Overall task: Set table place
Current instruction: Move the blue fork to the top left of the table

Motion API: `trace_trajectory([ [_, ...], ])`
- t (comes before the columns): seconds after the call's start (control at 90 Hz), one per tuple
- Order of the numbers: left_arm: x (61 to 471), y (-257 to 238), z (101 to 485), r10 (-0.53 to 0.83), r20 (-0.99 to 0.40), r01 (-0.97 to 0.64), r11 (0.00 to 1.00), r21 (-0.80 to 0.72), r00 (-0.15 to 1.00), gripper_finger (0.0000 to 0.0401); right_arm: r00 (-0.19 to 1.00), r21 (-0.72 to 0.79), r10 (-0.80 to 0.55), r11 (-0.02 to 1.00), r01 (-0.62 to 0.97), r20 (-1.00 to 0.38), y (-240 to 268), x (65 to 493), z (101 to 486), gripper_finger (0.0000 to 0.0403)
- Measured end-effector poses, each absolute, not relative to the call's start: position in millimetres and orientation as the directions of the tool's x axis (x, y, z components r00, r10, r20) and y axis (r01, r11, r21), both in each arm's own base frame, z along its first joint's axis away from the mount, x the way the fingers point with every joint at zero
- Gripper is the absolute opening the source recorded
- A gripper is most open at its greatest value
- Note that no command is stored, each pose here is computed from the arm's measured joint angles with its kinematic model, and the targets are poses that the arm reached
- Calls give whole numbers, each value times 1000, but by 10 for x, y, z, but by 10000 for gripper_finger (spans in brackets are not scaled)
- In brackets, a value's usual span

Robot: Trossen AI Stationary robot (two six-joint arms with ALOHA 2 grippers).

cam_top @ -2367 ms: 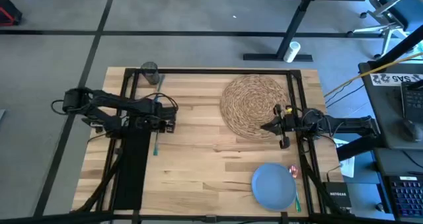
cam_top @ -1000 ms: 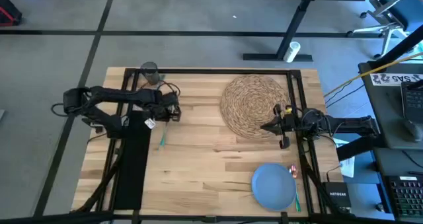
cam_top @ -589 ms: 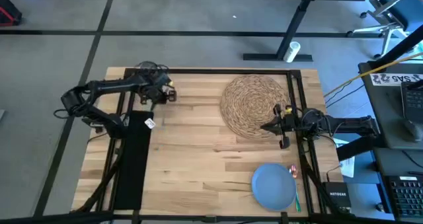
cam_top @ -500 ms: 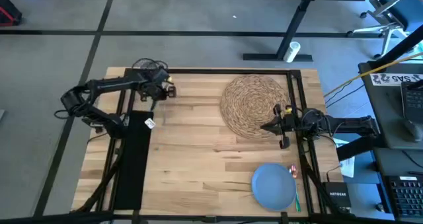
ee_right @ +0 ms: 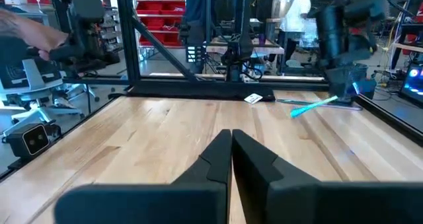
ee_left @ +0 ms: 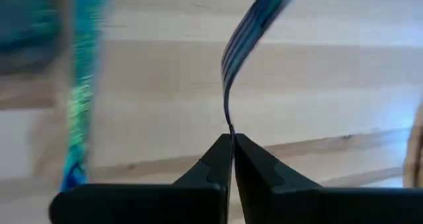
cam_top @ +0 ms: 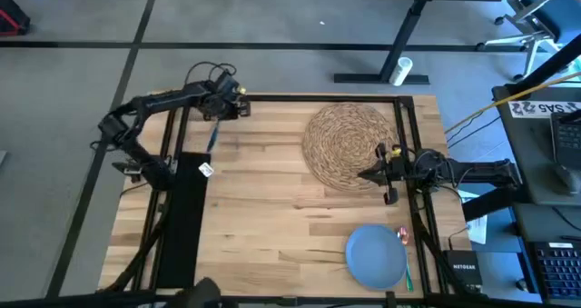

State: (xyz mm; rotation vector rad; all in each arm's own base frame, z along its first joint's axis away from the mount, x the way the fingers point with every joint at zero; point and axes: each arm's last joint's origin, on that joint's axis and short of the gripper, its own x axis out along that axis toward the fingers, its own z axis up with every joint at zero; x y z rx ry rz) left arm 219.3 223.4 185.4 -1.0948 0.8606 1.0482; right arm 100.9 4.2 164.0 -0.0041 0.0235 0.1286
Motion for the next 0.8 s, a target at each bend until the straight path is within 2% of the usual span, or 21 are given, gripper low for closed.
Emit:
trace_trajectory([
  [0.278,2537,2370,1648,210,-948,-957,215,-195,241,0,991,-3,128,992,-128,-24,42,1009,1640,1],
  [0.5,2465,2450,1645,256,-950,-969,216,-123,178,0,991,-2,128,992,-128,-24,42,1009,1640,1],
  [0.8,2401,2510,1650,264,-950,-971,208,-114,168,0,991,-3,128,992,-128,-24,42,1009,1640,1],
])
